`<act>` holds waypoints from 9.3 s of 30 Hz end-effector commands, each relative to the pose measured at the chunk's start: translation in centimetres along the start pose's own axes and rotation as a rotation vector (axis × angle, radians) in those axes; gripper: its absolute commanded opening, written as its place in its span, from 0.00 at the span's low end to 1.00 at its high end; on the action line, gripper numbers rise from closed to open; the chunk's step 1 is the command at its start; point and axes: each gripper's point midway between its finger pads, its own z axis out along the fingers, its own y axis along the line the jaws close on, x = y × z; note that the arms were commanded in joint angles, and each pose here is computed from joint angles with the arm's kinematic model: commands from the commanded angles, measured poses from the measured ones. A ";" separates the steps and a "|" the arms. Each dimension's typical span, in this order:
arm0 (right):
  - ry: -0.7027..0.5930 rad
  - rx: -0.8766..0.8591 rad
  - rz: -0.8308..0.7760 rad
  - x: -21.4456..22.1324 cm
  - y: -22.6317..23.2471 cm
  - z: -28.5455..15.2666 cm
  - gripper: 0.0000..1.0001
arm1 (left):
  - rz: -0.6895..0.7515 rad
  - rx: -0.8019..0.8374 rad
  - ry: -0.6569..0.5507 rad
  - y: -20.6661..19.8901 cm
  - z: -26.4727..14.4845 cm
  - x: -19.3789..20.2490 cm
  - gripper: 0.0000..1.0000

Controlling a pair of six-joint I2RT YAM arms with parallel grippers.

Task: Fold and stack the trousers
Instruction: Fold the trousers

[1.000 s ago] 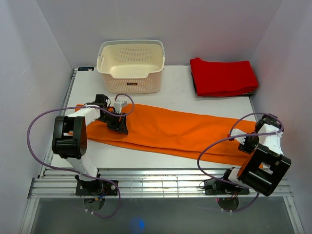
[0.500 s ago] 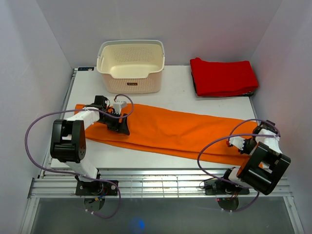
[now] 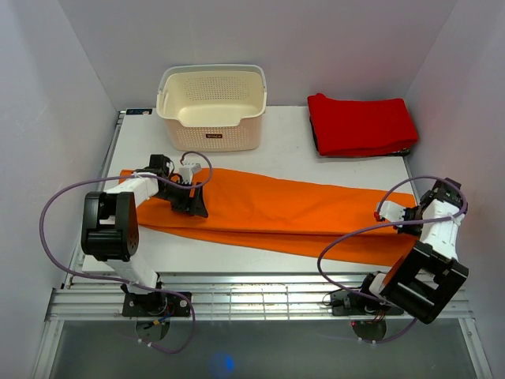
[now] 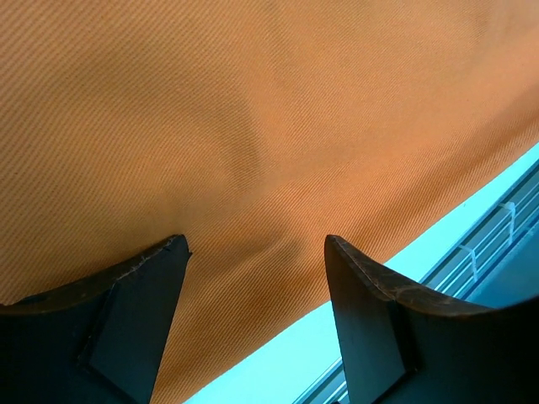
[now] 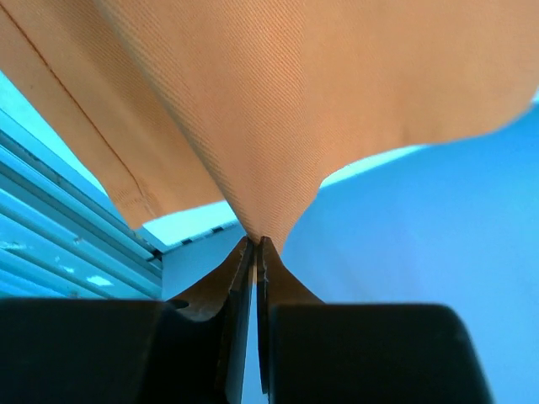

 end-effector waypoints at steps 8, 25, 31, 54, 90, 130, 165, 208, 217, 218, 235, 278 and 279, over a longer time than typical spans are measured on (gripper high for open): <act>0.052 0.007 -0.096 -0.1 2.4 -3.7 0.08 | -0.073 -0.223 0.187 5.7 0.9 5.3 0.81; 0.145 -0.159 -0.039 2.1 7.5 5.7 0.08 | -0.121 -0.264 0.208 7.0 0.4 6.4 0.81; 0.154 -0.138 0.001 2.9 5.5 6.2 0.08 | -0.141 -0.265 0.217 7.4 0.6 6.4 0.82; 0.149 -0.184 -0.069 1.9 8.9 2.6 0.08 | -0.166 -0.265 0.212 7.8 0.7 6.2 0.84; 0.037 -0.059 0.071 0.5 -3.2 3.1 0.08 | 0.810 -0.055 -0.044 -0.7 -7.1 0.3 0.51; -0.009 0.085 0.064 0.0 -8.1 -5.7 0.08 | 0.912 -0.090 -0.154 -5.1 -7.3 0.7 0.00; -0.244 -0.156 0.104 -9.2 -2.1 -2.5 0.71 | 0.889 0.108 0.076 -5.4 -3.4 6.5 0.55; -0.217 -0.211 1.263 -4.8 -4.4 5.2 0.53 | -0.026 -0.310 -0.035 9.9 -2.6 -1.9 0.64; -0.179 -0.275 1.324 -5.8 -2.0 8.5 0.60 | -0.014 -0.302 -0.080 8.8 -3.6 -3.0 0.65; -0.189 -0.304 1.324 -6.4 -1.6 8.7 0.56 | -0.010 -0.299 -0.080 8.6 -3.5 -3.0 0.65; -0.225 -0.063 1.161 -0.2 -8.7 0.4 0.08 | 0.074 -0.338 -0.219 4.3 -7.8 -3.9 0.81; -0.978 -0.678 0.653 -48.6 3.0 -8.4 0.08 | -0.141 -0.359 -0.091 8.7 -5.8 2.8 0.96; -0.995 -0.673 0.642 -49.2 3.0 -8.6 0.08 | -0.143 -0.359 -0.092 8.7 -5.8 2.8 0.96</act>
